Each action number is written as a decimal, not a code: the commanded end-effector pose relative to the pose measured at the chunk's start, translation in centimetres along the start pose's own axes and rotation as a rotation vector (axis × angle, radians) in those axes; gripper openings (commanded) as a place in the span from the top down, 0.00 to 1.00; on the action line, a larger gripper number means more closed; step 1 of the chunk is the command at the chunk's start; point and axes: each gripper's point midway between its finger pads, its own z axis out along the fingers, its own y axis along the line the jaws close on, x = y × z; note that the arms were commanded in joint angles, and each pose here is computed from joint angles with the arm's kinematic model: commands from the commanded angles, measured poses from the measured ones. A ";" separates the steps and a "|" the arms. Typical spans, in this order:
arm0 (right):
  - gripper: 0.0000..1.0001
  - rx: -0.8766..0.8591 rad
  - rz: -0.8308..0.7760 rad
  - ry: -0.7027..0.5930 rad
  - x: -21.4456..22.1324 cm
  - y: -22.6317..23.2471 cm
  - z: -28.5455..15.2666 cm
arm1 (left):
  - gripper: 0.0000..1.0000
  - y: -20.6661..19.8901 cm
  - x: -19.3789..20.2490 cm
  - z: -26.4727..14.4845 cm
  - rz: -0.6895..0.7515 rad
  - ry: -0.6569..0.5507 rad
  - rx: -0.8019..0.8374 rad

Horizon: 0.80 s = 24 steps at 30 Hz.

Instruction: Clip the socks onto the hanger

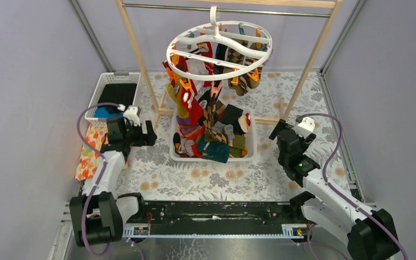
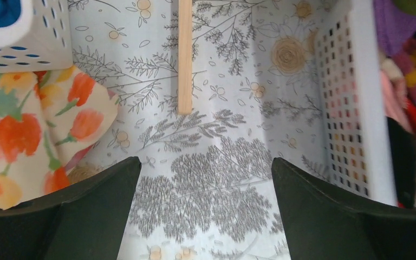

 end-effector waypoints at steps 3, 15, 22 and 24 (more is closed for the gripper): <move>0.00 0.176 -0.065 -0.166 -1.6 -3.6 2.1 | 0.01 1.1 -4.6 3.2 0.066 -0.347 0.002; 0.00 0.063 -0.099 -0.271 1.2 -4.9 3.7 | 0.01 1.8 -4.8 3.3 0.060 -0.636 -0.036; 0.00 0.047 -0.163 -0.277 0.7 -3.7 6.7 | 0.01 1.5 -4.8 5.3 0.021 -0.631 0.011; 0.00 0.027 -0.162 -0.266 0.9 -4.0 7.6 | 0.01 1.3 -4.6 5.8 0.040 -0.604 -0.023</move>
